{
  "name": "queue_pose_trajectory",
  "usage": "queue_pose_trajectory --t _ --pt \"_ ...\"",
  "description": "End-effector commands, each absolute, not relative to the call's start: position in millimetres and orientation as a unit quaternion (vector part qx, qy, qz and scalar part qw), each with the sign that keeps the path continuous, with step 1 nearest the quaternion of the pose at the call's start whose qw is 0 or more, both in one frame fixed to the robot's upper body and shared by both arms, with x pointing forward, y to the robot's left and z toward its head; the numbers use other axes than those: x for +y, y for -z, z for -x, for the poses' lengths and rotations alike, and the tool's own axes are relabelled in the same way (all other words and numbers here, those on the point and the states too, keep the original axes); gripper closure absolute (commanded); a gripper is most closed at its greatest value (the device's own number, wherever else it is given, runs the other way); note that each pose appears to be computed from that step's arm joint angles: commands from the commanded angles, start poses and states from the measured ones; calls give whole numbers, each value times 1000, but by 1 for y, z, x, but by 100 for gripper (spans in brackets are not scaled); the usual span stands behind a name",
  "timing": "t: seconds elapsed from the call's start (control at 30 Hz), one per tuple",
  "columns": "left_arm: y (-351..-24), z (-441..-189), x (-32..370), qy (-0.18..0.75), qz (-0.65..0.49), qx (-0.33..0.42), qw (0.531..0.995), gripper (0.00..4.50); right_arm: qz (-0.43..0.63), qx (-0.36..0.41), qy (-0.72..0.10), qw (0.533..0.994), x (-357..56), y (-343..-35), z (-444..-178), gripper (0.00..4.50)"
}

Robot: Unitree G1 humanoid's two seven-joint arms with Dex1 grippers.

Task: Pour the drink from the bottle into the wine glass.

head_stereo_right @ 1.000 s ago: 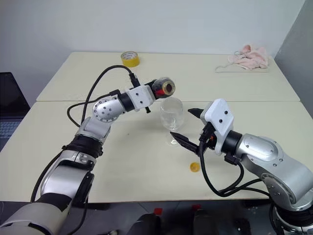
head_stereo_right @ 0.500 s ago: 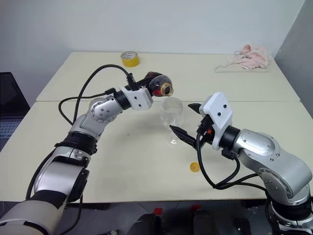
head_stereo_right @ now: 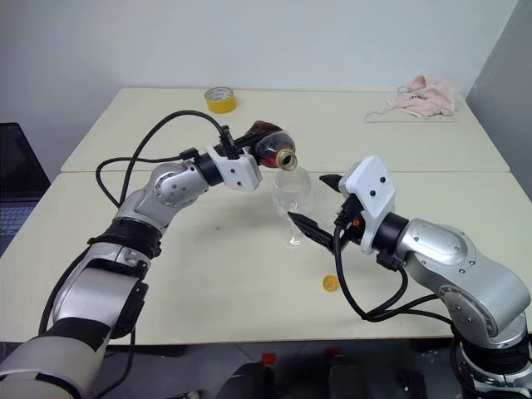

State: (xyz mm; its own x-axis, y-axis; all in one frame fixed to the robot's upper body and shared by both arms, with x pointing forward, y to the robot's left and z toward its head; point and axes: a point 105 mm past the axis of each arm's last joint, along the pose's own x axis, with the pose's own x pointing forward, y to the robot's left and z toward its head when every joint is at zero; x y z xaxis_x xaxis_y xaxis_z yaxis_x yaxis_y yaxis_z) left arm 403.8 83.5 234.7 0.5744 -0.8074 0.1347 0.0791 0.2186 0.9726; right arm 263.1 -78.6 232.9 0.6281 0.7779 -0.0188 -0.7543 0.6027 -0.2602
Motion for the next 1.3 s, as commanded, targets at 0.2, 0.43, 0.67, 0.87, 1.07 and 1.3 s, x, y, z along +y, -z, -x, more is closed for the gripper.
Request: queue_pose_trajectory --t 0.2,0.43,0.67,0.87,1.07,1.3 --pt "-260 -398 79 300 -546 -383 682 376 129 -82 -436 887 -75 -242 -255 0" --pt "-267 -399 83 288 -550 -389 681 376 127 -82 -439 886 -75 -241 -254 0" --pt "-268 -399 84 286 -556 -392 675 376 125 -82 -441 885 -74 -241 -254 0" --pt "-268 -400 87 282 -565 -390 670 376 122 -81 -448 882 -72 -241 -252 0" --pt "-267 -402 89 278 -573 -388 667 376 120 -77 -457 878 -71 -240 -249 0" --pt "-267 -403 89 275 -580 -391 660 376 118 -76 -461 876 -70 -239 -248 0"
